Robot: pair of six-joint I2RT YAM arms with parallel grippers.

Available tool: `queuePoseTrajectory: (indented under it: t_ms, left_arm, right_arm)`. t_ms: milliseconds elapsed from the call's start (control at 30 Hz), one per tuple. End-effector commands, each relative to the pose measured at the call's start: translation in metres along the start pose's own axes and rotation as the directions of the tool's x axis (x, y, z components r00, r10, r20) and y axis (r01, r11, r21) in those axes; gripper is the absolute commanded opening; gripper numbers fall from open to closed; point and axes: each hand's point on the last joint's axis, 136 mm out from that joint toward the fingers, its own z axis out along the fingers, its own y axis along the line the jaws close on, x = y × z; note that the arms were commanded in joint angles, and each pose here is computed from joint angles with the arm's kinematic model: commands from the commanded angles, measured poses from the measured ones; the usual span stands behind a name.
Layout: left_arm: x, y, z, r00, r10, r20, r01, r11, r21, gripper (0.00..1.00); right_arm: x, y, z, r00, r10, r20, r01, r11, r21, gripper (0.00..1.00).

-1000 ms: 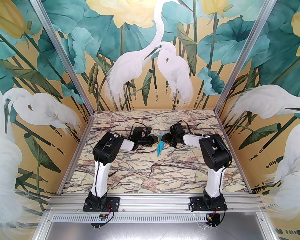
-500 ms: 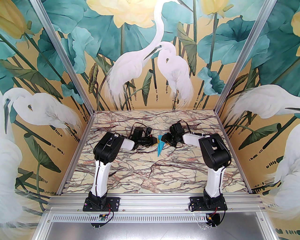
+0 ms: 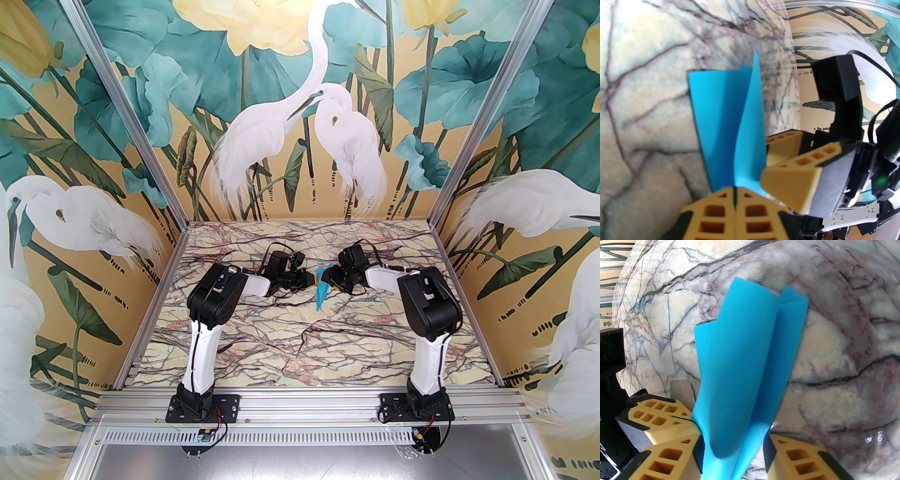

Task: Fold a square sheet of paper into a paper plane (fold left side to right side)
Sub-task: Fold the wing for the fifth time at the center of the table.

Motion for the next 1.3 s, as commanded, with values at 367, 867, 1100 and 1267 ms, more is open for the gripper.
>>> queuePoseTrajectory:
  t_ms: [367,867,1100,1267]
  left_arm:
    - [-0.001,0.026,0.005,0.999,0.03,-0.018,-0.031,0.994,-0.102,0.0]
    - [0.0,0.037,0.0,0.999,0.034,-0.002,-0.034,0.985,-0.168,0.0]
    - [0.001,0.042,-0.003,0.999,0.038,0.0,-0.037,0.978,-0.204,0.0]
    - [0.001,0.044,-0.003,0.999,0.036,0.001,-0.035,0.977,-0.212,0.0]
  right_arm:
    - [-0.027,0.04,-0.034,0.994,-0.06,0.09,0.074,0.985,-0.155,0.44]
    - [-0.036,0.03,0.006,0.997,-0.036,0.067,0.044,0.991,-0.128,0.18]
    - [-0.038,0.018,0.017,0.997,-0.038,0.06,0.044,0.994,-0.098,0.18]
    - [-0.036,0.008,0.021,0.998,-0.034,0.051,0.038,0.996,-0.081,0.18]
